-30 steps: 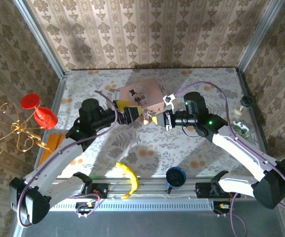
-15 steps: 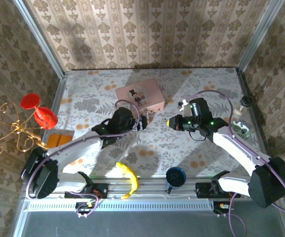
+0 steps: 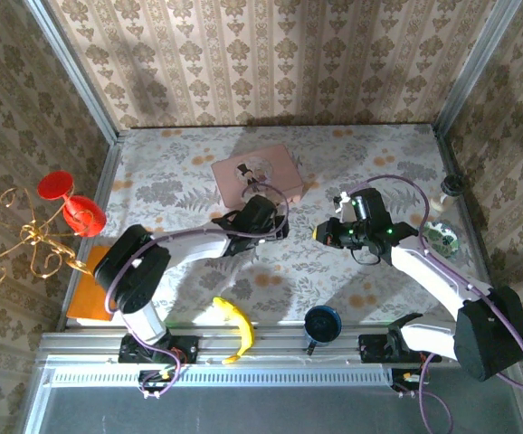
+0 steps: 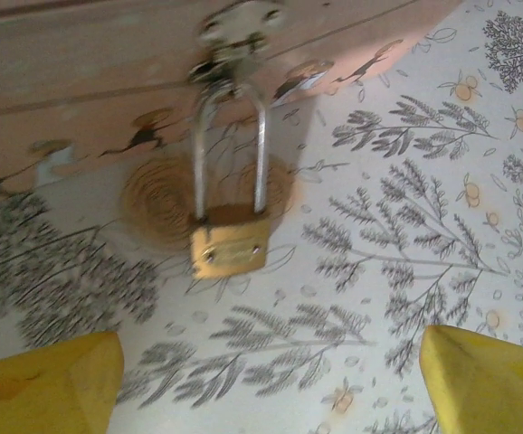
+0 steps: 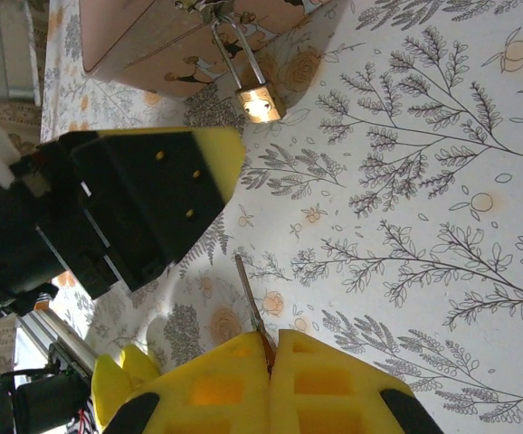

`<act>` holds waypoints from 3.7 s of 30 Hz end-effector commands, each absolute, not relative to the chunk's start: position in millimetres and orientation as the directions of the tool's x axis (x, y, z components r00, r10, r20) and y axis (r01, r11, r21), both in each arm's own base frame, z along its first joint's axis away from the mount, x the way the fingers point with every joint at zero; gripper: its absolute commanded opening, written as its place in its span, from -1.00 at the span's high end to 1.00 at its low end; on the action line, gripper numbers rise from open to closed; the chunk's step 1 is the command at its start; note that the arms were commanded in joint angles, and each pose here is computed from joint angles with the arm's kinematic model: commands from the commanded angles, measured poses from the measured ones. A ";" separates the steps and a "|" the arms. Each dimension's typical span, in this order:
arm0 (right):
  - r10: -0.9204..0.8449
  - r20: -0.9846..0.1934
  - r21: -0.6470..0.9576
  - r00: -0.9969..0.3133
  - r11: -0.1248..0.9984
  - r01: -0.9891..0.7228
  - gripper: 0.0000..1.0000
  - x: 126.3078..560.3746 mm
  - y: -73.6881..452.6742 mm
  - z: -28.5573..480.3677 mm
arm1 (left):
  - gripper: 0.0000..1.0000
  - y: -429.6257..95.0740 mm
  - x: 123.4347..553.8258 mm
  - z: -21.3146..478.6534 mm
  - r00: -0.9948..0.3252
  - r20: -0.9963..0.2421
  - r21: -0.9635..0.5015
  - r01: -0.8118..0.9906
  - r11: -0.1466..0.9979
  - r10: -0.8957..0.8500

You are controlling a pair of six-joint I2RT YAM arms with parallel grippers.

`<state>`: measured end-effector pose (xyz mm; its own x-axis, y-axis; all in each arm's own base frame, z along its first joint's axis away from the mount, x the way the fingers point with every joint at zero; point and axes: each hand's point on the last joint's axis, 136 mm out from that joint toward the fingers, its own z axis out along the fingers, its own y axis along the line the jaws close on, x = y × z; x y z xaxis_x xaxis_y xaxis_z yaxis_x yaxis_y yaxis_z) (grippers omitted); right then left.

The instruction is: Unlock the padlock with the key

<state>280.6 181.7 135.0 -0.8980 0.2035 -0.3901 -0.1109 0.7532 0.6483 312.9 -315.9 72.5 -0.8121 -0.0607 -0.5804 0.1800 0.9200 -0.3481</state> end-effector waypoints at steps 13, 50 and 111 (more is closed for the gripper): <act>0.264 -0.382 0.630 -0.886 0.775 -0.041 1.00 289.6 168.8 117.4 | -0.29 -301.3 341.5 42.0 -0.833 -0.553 -0.055 0.051 0.997 0.012; 0.256 -0.343 0.679 -0.904 0.732 -0.050 1.00 303.1 185.0 102.6 | 0.00 -307.5 370.9 20.5 -0.828 -0.561 0.020 0.019 1.000 0.027; 0.184 -0.511 0.667 -0.840 0.701 -0.252 1.00 302.5 194.3 66.3 | 0.82 -386.1 344.8 86.5 -0.902 -0.281 -0.605 -0.099 0.790 -0.328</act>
<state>298.2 186.4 58.6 -0.8690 0.2094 -0.4482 -0.1686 0.7264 0.6663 346.3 -359.6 37.3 -0.9084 -0.2773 -0.3130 -0.1187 0.8887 -0.4428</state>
